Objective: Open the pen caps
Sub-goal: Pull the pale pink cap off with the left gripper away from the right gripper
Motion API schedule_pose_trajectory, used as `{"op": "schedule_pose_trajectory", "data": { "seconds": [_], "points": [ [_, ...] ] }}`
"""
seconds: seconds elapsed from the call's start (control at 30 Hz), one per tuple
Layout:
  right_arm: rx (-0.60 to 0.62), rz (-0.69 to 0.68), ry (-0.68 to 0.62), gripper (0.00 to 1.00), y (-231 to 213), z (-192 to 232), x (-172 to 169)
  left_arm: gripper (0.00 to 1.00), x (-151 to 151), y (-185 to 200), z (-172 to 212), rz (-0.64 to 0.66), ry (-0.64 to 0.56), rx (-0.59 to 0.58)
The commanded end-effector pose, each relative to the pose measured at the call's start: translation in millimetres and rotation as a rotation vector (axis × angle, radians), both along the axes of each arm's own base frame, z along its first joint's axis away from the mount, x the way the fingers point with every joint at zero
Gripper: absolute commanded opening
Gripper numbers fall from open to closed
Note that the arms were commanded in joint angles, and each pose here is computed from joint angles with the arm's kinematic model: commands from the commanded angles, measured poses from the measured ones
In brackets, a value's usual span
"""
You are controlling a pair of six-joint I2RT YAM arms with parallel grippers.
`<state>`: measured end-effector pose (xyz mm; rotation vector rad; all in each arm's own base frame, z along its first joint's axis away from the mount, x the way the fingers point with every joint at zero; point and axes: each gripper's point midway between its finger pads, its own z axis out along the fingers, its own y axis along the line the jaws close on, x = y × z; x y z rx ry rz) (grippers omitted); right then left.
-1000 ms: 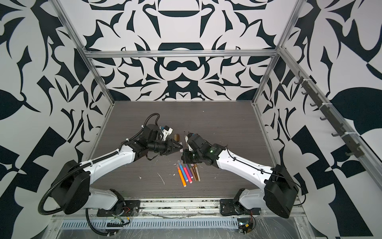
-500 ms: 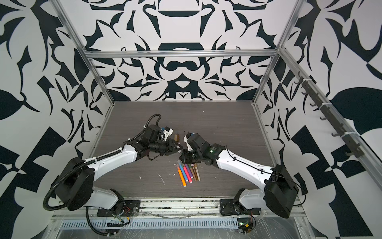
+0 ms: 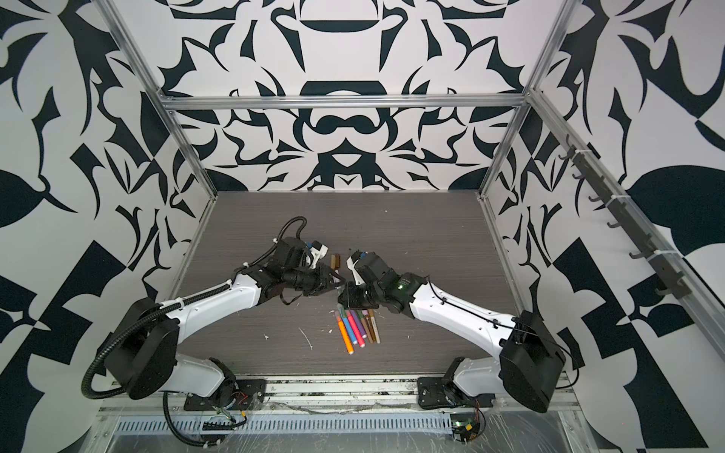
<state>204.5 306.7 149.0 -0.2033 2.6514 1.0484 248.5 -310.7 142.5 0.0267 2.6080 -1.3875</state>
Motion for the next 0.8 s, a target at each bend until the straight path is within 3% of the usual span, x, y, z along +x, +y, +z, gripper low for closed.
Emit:
{"op": "schedule_pose_trajectory", "data": {
  "seconds": [0.0,0.07,0.17,0.3,0.43,0.57,0.77],
  "points": [
    [0.035,0.003,-0.014,0.07,5.1,5.5,1.4,0.27,6.8,4.6,0.2,0.023,-0.014,0.021],
    [0.036,0.002,-0.013,0.07,5.2,4.8,1.1,0.27,7.2,4.5,1.1,0.024,-0.016,0.019],
    [0.039,0.002,-0.010,0.07,5.7,3.7,1.1,0.19,8.3,3.9,1.7,0.024,-0.017,0.018],
    [0.044,0.004,-0.005,0.07,7.5,3.0,1.1,0.19,9.7,4.0,1.7,0.029,-0.017,0.021],
    [0.047,0.005,-0.005,0.08,7.4,2.6,0.6,0.02,9.3,2.1,4.8,0.020,-0.019,0.009],
    [0.040,-0.005,-0.018,0.28,5.3,3.5,2.6,0.00,8.4,2.7,7.2,0.019,-0.022,0.007],
    [0.022,-0.008,-0.014,0.30,8.6,-0.7,7.6,0.00,6.8,4.5,10.2,0.024,-0.024,0.004]
  ]
}}
